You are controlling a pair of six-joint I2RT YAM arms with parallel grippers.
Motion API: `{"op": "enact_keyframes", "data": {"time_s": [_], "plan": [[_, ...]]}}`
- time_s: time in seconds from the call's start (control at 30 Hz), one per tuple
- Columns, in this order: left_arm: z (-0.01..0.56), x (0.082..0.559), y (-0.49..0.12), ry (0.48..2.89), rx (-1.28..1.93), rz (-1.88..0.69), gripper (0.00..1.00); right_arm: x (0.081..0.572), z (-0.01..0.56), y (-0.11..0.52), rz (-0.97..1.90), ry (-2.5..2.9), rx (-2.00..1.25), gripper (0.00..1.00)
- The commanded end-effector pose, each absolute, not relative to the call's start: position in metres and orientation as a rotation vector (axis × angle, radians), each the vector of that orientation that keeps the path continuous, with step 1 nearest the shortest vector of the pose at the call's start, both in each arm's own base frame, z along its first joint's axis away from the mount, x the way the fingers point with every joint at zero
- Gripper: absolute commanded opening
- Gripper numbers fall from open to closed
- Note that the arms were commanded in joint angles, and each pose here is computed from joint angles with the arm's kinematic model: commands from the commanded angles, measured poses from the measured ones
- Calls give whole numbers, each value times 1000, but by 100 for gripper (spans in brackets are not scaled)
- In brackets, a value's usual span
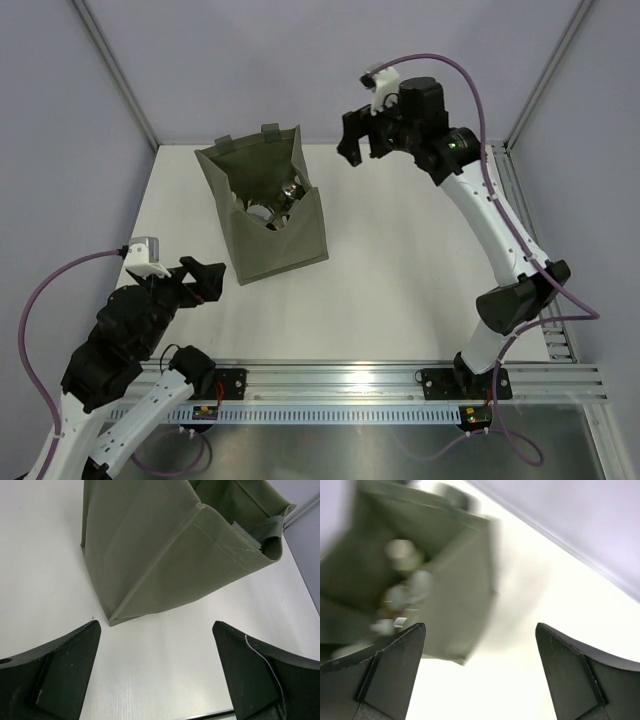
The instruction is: Place the personal care products into the canvas bag
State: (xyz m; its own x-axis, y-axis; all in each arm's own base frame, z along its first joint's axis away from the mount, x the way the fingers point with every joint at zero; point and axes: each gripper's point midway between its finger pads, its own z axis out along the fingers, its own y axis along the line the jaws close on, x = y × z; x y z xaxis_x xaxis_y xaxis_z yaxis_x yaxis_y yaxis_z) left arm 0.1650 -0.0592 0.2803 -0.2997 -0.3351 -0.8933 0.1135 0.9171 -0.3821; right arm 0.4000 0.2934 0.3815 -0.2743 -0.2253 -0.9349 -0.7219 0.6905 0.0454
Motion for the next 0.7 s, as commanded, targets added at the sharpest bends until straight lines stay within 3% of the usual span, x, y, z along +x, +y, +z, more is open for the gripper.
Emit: {"op": "enact_keyframes", "data": {"time_s": [0.0, 0.27, 0.67], "plan": [[289, 159, -43, 1787, -225, -410, 99, 435, 389, 205, 357, 1872, -374, 99], [277, 158, -42, 1801, -222, -401, 99, 413, 348, 104, -49, 1903, -169, 100], [271, 158, -52, 1812, -205, -458, 99, 367, 309, 85, -53, 1962, -135, 100]]}}
